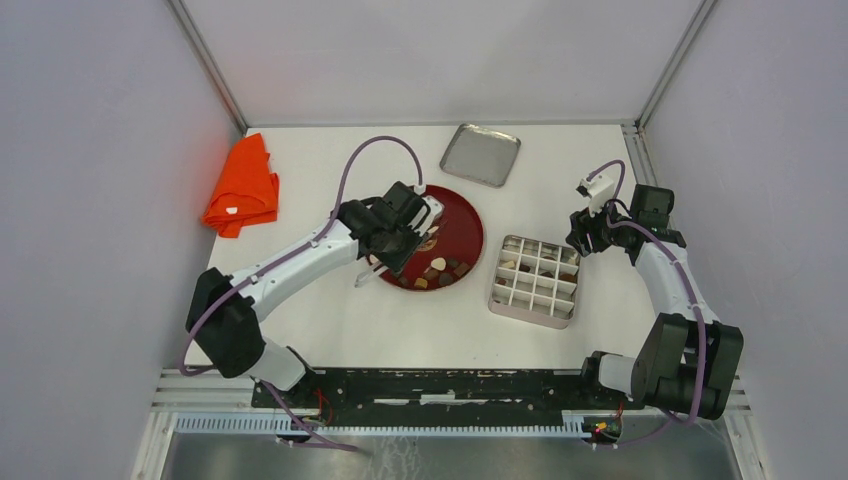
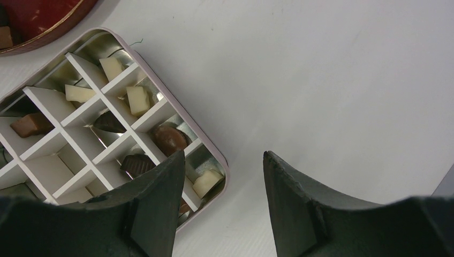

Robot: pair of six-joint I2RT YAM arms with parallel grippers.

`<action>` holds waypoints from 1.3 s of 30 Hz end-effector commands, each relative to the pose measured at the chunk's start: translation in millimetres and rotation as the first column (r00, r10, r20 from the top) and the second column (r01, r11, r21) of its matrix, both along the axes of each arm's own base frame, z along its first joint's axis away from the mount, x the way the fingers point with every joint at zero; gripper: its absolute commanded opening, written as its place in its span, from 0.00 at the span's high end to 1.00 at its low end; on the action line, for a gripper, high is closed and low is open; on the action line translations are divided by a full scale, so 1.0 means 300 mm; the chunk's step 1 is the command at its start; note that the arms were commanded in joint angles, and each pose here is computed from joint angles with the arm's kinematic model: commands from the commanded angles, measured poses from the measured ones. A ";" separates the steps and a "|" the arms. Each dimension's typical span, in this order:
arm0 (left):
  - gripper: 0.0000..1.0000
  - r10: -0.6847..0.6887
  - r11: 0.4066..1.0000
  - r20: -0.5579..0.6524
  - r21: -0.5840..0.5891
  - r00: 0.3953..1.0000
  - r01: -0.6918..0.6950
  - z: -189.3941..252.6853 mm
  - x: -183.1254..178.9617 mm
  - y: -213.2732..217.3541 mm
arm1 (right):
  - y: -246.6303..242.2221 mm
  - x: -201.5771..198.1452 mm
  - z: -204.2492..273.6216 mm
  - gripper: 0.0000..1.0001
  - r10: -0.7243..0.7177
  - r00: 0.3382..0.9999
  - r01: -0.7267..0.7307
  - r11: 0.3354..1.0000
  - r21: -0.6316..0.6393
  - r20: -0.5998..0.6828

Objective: Pack the chocolate
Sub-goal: Pick up the fake chocolate from the plate.

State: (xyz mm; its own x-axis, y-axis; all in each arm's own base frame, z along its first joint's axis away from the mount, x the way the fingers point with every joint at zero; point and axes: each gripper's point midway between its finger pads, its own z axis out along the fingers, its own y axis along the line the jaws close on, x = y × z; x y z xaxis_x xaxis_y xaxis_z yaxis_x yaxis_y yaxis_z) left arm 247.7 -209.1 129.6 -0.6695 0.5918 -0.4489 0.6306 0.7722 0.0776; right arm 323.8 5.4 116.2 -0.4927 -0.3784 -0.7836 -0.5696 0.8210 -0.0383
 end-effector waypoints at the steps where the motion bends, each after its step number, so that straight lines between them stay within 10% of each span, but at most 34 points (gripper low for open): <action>1: 0.60 -0.147 0.983 0.057 0.120 0.987 0.140 0.031 0.073 0.021 | 0.008 0.036 0.051 0.39 0.029 0.998 -0.028 1.000 -0.006 0.049; 39: 0.57 -0.176 0.970 -0.051 0.162 0.983 0.182 -0.043 0.208 0.042 | 0.009 0.037 0.048 0.38 0.033 0.998 -0.032 0.999 -0.012 0.045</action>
